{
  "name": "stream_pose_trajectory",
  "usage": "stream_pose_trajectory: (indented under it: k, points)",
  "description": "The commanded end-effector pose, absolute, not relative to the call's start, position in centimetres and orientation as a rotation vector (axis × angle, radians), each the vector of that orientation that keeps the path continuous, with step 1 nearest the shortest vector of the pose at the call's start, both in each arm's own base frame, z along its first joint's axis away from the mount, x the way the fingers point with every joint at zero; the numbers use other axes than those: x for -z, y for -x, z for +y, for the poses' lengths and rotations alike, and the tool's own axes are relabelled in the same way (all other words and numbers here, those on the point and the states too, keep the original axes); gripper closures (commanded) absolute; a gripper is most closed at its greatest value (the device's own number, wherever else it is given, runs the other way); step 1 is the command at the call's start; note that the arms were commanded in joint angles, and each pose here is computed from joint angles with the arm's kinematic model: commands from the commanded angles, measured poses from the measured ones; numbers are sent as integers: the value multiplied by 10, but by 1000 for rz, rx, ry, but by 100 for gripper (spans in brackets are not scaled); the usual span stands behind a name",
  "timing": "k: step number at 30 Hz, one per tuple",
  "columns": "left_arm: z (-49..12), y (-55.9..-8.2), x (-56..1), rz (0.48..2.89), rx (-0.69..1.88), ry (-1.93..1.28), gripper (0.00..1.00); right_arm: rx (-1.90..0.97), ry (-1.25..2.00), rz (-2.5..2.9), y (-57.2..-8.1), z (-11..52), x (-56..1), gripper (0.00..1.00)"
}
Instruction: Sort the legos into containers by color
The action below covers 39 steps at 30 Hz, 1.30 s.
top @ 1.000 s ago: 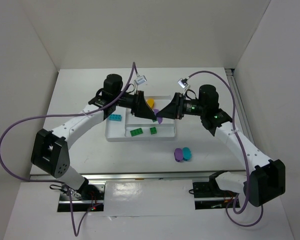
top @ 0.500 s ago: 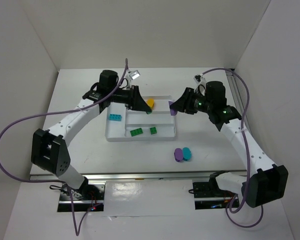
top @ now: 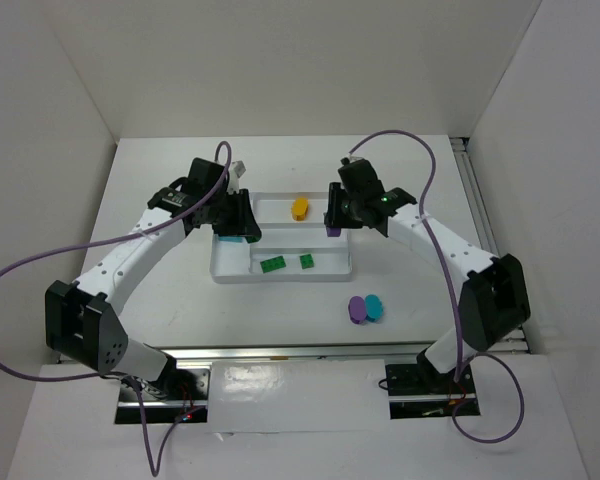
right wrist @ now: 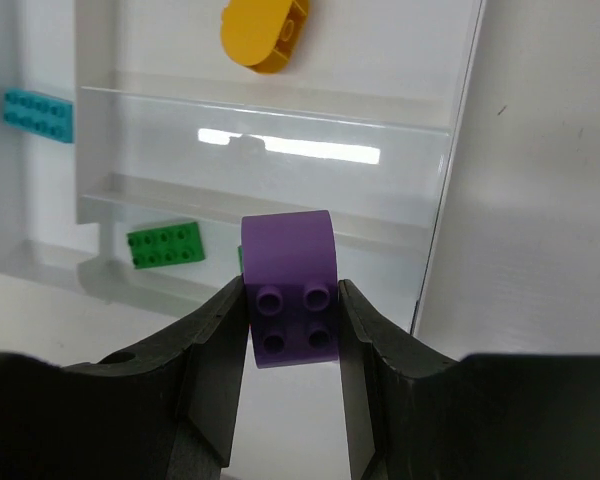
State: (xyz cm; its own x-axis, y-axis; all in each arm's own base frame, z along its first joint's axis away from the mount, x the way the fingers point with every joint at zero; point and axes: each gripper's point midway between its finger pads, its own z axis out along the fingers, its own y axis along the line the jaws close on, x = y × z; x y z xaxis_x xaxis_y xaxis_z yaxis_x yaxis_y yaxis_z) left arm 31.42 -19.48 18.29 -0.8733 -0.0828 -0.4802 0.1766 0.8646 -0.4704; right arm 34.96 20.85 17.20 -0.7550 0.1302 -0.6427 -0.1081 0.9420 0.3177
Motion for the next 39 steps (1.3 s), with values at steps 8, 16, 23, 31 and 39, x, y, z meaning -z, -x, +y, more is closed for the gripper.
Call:
stream_pose_trajectory:
  k: [8,16,23,31,39]
  points:
    - [-139,-307,-201,2482,360,163,100,-281,297,2374,-387,267,-153,78]
    - [-144,-301,-199,2498,409,185,100,-271,432,2399,-392,307,-114,76]
    - [-145,-295,-198,2504,430,178,100,-175,478,2389,-399,303,-95,73]
    - [-144,-293,-198,2503,430,178,100,-63,520,2371,-400,313,-79,71]
    - [-144,-291,-203,2494,436,176,100,-38,526,2369,-405,320,-74,65]
